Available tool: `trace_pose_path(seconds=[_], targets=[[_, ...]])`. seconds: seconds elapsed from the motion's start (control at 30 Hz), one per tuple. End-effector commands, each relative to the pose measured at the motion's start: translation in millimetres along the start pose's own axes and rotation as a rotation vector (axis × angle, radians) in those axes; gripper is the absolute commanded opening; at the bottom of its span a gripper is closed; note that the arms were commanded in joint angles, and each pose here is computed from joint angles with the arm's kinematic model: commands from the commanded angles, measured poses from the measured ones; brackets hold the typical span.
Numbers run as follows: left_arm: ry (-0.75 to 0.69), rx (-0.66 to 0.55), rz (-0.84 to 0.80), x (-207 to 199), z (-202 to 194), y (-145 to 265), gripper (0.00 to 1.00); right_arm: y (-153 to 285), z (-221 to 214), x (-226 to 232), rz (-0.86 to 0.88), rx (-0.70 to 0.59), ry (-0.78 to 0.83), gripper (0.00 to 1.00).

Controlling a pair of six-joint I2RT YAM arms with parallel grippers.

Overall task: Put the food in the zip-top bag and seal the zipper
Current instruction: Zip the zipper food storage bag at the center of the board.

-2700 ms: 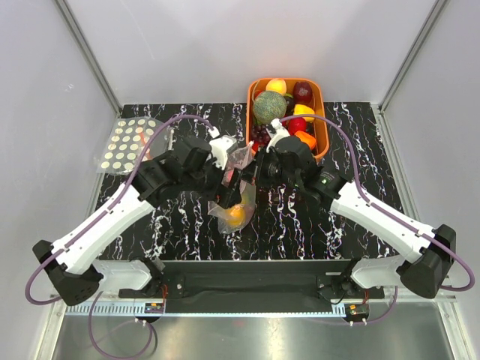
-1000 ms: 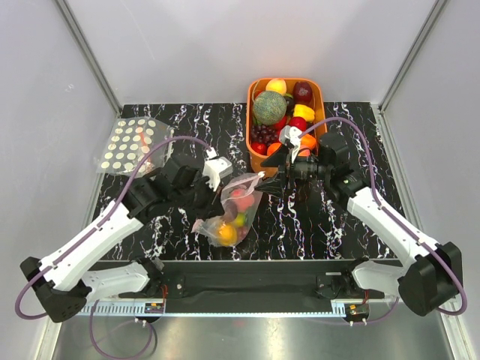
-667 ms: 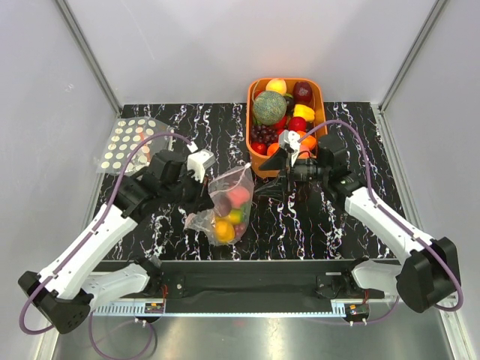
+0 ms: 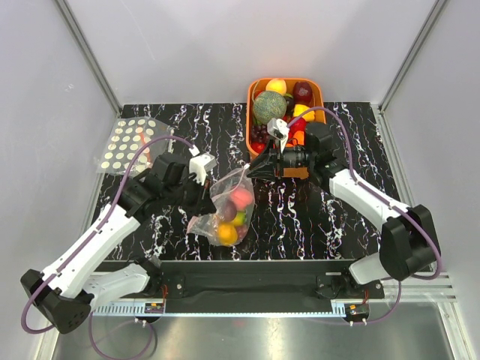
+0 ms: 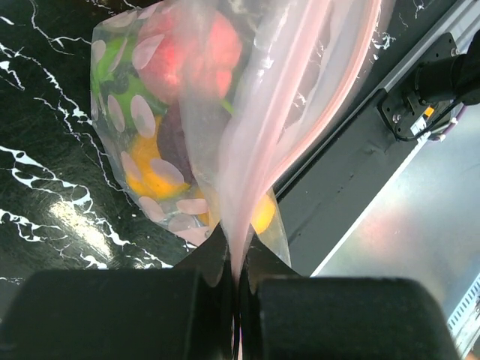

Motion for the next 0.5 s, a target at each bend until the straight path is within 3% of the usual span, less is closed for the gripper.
trace_pose_path(seconds=[0.0,0.07,0.1,0.13,0.17,0.2,0.3,0.37,0.4,0.47], targets=[[0.019,-0.024,0.013,0.7,5.4,-1.2,0.0,-4.1,21.2,0.9,0.11,-0.077,0.012,0.38],[0.006,-0.025,0.016,-1.1,8.9,1.4,0.03,-5.8,22.2,2.7,0.11,-0.081,-0.01,0.2],[0.0,-0.025,0.02,-1.8,10.3,3.2,0.06,-5.7,23.4,5.9,0.106,-0.084,-0.024,0.18],[-0.002,-0.019,0.033,-1.7,10.9,5.2,0.12,-6.2,24.8,8.4,0.092,-0.084,-0.034,0.12],[-0.024,-0.038,0.056,-2.9,18.4,9.5,0.25,-4.2,31.0,11.9,0.058,-0.091,-0.031,0.08],[-0.032,-0.043,0.065,-3.6,21.6,12.1,0.27,-3.2,30.6,16.0,0.041,-0.081,-0.052,0.02],[-0.066,-0.078,0.085,-10.2,35.8,24.3,0.28,4.4,35.8,28.5,-0.028,-0.086,-0.057,0.0],[-0.072,-0.079,0.099,-11.6,40.3,27.1,0.42,9.7,38.2,32.1,-0.099,-0.091,-0.062,0.0],[-0.082,-0.107,0.101,-16.0,47.6,33.4,0.62,16.0,41.2,40.0,-0.12,-0.088,-0.062,0.0],[-0.089,-0.115,0.111,-18.0,53.2,36.7,0.75,21.8,44.8,44.5,-0.175,-0.088,-0.067,0.0]])
Point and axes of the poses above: each gripper's point midway between its finger pads, its own y axis back along the fingers, its own x axis along the line the jaws close on, z = x × y, the point moved 9 cm from there along y, back along the fingers, and after that the axes turned 7 degrees about y, right-handed, at the moved point
